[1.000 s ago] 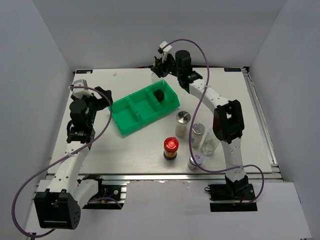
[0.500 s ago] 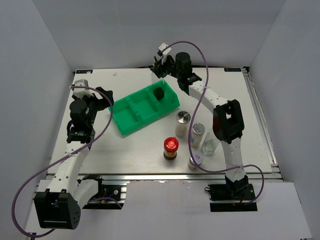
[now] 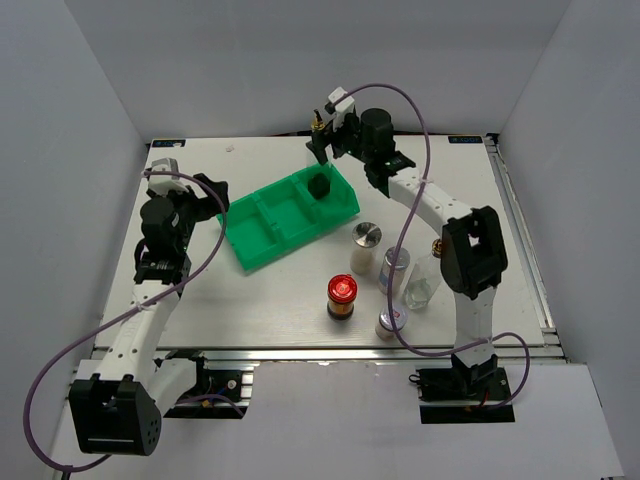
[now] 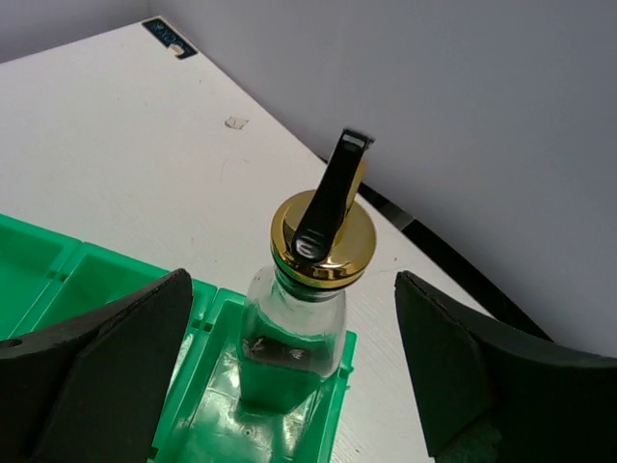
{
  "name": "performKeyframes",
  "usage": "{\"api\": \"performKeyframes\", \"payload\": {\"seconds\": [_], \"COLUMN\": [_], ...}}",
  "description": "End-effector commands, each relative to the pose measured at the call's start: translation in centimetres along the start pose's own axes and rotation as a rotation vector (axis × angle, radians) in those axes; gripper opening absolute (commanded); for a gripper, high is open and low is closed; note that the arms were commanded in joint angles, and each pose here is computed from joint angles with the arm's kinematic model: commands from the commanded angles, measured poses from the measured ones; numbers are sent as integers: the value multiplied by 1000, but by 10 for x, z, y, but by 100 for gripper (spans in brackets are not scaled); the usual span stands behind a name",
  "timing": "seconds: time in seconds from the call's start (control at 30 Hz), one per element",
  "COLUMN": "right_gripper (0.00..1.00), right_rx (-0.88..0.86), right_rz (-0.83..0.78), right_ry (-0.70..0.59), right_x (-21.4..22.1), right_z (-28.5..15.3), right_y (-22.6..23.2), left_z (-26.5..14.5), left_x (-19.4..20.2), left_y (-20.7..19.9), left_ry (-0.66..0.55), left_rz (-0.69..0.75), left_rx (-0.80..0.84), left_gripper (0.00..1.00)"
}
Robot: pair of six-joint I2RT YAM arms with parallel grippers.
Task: Organize the condiment bottles
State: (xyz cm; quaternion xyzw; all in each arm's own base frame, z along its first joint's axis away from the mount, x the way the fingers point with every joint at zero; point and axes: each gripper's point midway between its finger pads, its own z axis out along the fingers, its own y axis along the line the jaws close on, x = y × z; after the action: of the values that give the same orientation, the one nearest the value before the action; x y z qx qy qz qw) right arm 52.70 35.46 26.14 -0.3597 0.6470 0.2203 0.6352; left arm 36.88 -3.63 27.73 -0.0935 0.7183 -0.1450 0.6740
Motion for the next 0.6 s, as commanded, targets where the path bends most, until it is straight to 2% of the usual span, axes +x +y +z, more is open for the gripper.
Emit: {"api": "performKeyframes", "payload": {"seconds": [0.0, 0.27, 0.37, 0.4, 0.47, 0.5, 0.57], "right_gripper": [90, 89, 89, 89, 89, 89, 89], "right_rx": [60, 73, 63, 73, 93, 117, 167], "right_rz": [-20, -28, -9, 1, 44, 46, 76], "right_ry": [-80, -80, -72, -96, -70, -125, -123], "right_x": [-55, -84, -97, -115, -107, -135, -133], "right_z": [-26, -52, -71, -89, -109, -136, -164], "right_y": [-10, -9, -3, -2, 4, 5, 7], "left_z": [1, 4, 6, 7, 9, 12, 16], "left_x": [-12, -17, -17, -17, -14, -10, -10], "left_y": [-8, -1, 13, 13, 17, 18, 17], "left_ry": [-11, -3, -3, 2, 18, 30, 29], "left_rz": [-8, -6, -15, -16, -17, -30, -52], "left_rx": [26, -28, -106, -114, -132, -138, -137], "left_gripper": [98, 98, 98, 98, 98, 98, 98]}}
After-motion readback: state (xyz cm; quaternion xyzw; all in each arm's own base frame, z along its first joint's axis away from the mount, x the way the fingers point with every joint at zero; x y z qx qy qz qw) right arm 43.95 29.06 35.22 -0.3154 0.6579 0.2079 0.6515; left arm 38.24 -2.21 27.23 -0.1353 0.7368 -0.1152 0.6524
